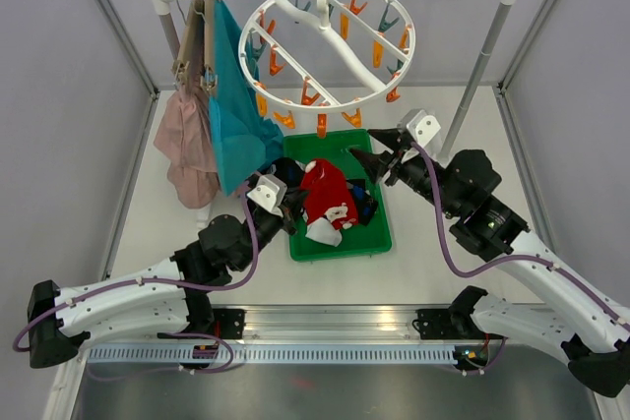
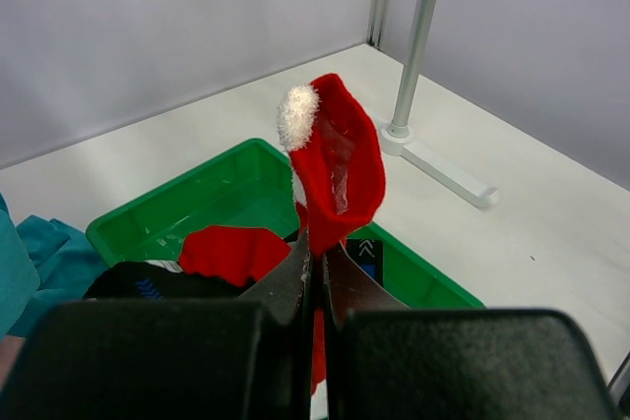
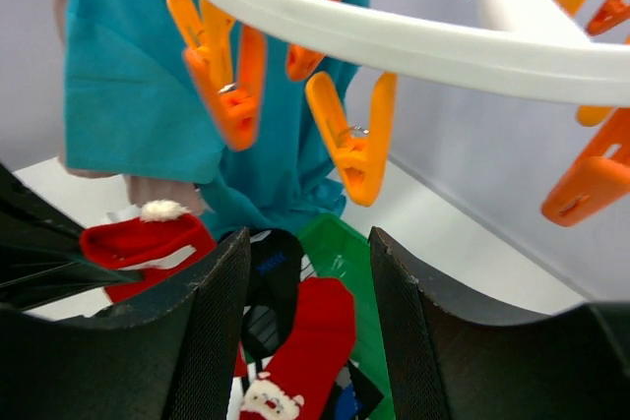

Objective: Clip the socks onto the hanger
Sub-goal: Open the clamp at the hanger.

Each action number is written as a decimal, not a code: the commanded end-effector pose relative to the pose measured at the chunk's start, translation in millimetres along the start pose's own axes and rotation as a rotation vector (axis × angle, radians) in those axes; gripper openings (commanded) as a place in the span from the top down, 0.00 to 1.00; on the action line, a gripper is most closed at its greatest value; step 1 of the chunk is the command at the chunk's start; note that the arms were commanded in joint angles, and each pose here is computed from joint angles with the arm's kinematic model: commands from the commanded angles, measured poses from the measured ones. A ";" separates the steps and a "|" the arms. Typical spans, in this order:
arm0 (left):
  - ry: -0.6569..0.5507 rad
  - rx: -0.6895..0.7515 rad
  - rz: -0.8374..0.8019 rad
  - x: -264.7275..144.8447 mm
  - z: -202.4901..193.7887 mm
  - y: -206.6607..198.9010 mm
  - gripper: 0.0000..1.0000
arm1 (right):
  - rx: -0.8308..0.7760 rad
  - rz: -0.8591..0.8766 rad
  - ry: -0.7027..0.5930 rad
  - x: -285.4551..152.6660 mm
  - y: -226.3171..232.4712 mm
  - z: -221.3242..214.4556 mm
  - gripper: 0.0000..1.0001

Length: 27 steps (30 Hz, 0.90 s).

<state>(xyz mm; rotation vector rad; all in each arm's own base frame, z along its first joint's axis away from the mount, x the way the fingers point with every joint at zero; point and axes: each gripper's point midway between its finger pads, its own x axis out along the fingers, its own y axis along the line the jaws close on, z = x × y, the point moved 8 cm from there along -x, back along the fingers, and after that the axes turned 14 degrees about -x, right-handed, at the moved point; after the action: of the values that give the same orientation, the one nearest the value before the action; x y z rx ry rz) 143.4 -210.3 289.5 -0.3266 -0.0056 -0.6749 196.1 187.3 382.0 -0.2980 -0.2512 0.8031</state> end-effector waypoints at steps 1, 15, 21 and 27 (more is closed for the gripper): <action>-0.049 -0.016 0.004 0.3 12.1 -2.1 0.98 | -0.047 -0.099 -0.061 1.7 -13.5 14.1 0.42; -0.050 -0.015 0.002 -0.1 12.6 -2.0 0.98 | -0.136 -0.182 -0.081 26.5 -32.0 30.5 0.40; -0.051 -0.014 0.002 -0.9 13.4 -1.8 0.98 | -0.153 -0.193 -0.095 36.4 -36.5 37.5 0.40; -0.049 -0.011 0.004 -1.0 12.2 -1.2 0.98 | -0.151 -0.199 -0.104 43.3 -37.9 39.7 0.39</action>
<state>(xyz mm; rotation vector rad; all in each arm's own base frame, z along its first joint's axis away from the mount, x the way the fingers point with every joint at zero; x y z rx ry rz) 143.4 -209.9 289.9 -0.3278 -0.0072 -0.6731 237.4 201.0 412.6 -0.3924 -0.3548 0.6351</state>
